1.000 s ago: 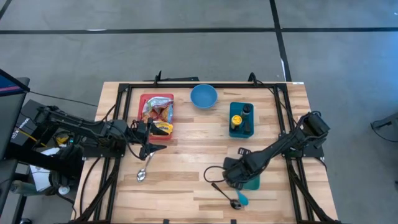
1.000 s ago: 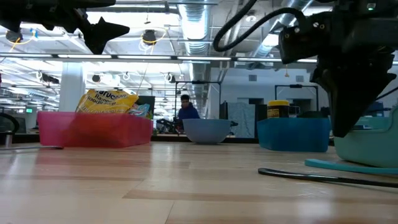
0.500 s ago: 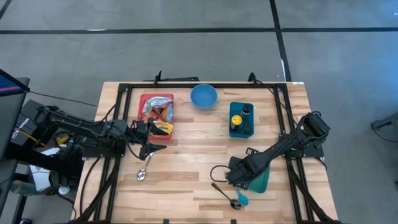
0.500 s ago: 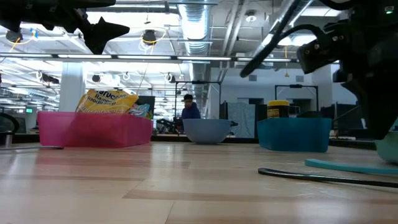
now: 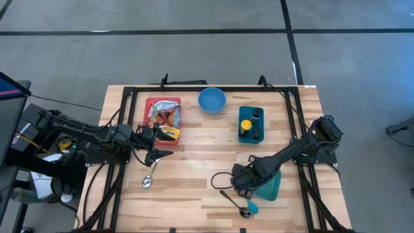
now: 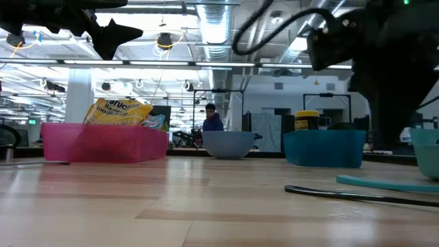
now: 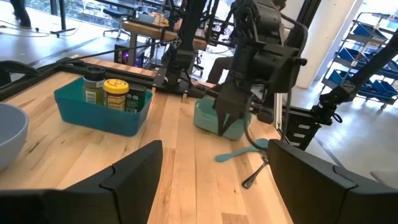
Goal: Pick & Place Food Item
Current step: Adjust the green bin, then put the blue baby spoon into the green bin
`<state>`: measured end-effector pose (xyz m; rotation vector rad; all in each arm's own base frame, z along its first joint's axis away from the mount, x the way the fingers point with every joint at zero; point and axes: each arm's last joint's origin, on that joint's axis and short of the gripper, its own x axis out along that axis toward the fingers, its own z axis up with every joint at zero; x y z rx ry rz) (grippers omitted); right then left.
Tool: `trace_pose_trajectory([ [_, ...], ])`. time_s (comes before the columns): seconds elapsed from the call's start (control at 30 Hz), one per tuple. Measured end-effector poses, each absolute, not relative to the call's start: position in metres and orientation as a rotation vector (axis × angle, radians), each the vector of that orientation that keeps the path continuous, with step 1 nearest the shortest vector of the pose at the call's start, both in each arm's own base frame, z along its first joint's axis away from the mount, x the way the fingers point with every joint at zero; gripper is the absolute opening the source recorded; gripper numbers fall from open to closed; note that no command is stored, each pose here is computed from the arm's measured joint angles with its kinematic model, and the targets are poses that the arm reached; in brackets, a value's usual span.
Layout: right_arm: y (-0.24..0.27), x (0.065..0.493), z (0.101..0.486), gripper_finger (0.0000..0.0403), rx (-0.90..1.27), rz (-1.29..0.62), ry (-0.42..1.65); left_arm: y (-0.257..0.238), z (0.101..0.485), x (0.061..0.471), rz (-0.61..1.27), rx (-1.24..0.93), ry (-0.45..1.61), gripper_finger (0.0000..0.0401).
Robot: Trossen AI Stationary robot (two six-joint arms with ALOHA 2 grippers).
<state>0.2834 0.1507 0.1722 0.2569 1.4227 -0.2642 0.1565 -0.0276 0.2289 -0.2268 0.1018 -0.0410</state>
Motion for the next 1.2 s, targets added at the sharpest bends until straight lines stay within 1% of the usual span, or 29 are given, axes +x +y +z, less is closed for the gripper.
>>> trace_pose_trajectory([
  [0.23,0.168,0.276,0.174,0.0,0.315,-0.194,1.475,-0.028,0.229,0.156,-0.041,-0.227,0.102,0.0286],
  [0.7,0.183,0.256,0.172,0.0,0.393,-0.295,1.562,-0.028,0.229,0.156,-0.041,-0.227,0.102,0.0286],
  [0.93,0.179,0.26,0.173,0.0,0.425,-0.321,1.553,-0.028,0.229,0.156,-0.041,-0.23,0.102,0.0286],
  [1.2,0.177,0.278,0.191,0.0,0.468,-0.318,1.468,-0.028,0.229,0.156,-0.038,-0.302,0.103,0.0286],
])
